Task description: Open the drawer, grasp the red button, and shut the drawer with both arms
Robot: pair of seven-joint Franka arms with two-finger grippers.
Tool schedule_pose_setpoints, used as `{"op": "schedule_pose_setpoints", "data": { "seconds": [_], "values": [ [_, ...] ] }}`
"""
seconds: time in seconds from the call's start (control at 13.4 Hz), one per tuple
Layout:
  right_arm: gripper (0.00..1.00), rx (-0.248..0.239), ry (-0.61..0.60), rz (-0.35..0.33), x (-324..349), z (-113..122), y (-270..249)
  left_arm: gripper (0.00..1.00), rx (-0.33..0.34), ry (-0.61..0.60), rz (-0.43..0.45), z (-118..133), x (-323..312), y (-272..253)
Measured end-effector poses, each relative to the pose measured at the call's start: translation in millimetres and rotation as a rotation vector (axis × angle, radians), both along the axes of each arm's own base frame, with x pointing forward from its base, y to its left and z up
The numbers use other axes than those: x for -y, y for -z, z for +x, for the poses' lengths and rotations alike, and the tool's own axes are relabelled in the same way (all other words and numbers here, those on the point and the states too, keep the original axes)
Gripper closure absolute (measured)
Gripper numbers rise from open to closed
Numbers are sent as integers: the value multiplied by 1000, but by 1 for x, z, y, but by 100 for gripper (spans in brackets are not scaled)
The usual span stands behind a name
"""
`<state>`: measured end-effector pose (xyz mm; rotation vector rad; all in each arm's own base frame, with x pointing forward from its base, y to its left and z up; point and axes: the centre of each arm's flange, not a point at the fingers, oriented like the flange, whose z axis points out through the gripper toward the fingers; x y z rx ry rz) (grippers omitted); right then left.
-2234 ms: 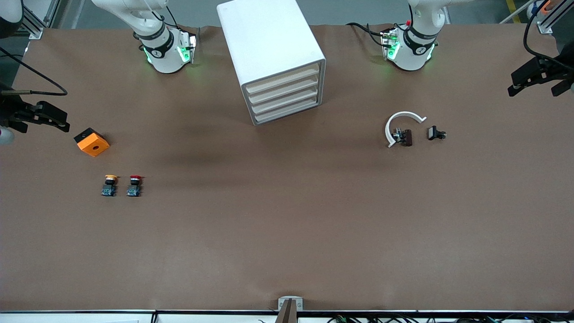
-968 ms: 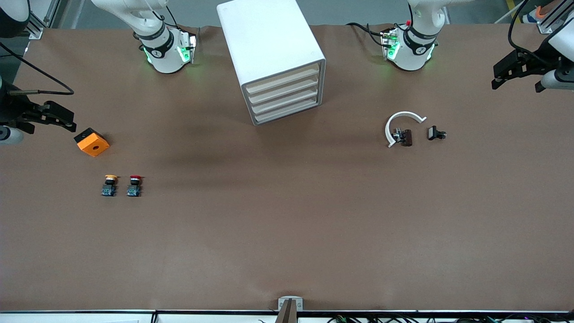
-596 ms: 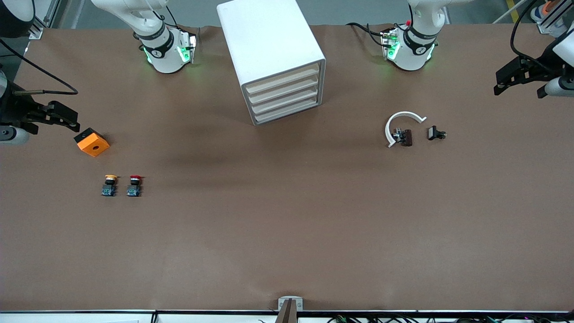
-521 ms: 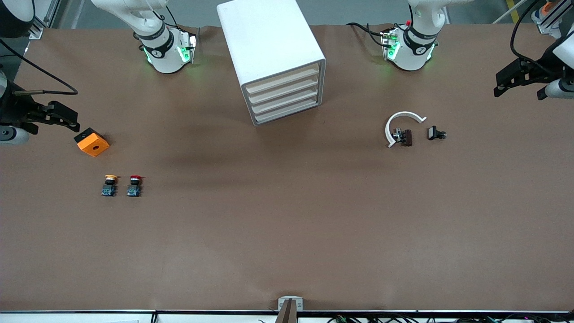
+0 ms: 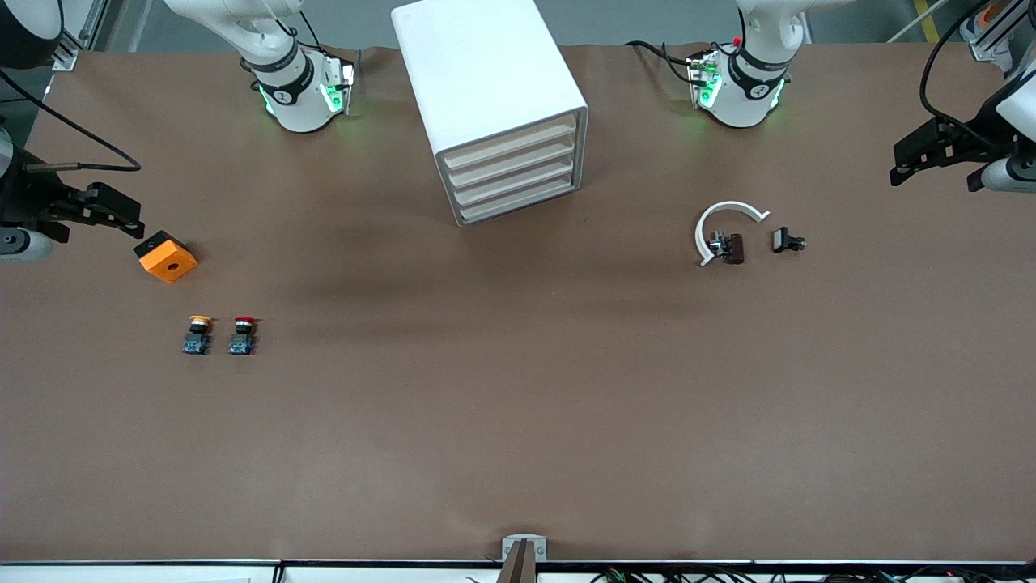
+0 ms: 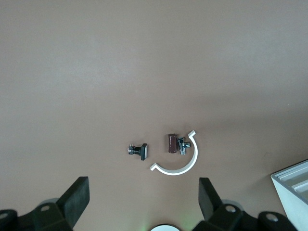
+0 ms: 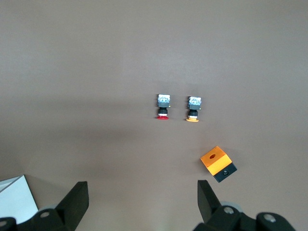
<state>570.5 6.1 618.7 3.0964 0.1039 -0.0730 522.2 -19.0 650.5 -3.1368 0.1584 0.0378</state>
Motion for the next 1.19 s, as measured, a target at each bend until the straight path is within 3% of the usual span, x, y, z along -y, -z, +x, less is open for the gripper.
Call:
{"op": "schedule_pose_setpoints", "data": {
  "seconds": [1.19],
  "values": [
    [0,1,-3,0,-2,0,0,0,8,-3,0,0,-1,-4]
  ]
}}
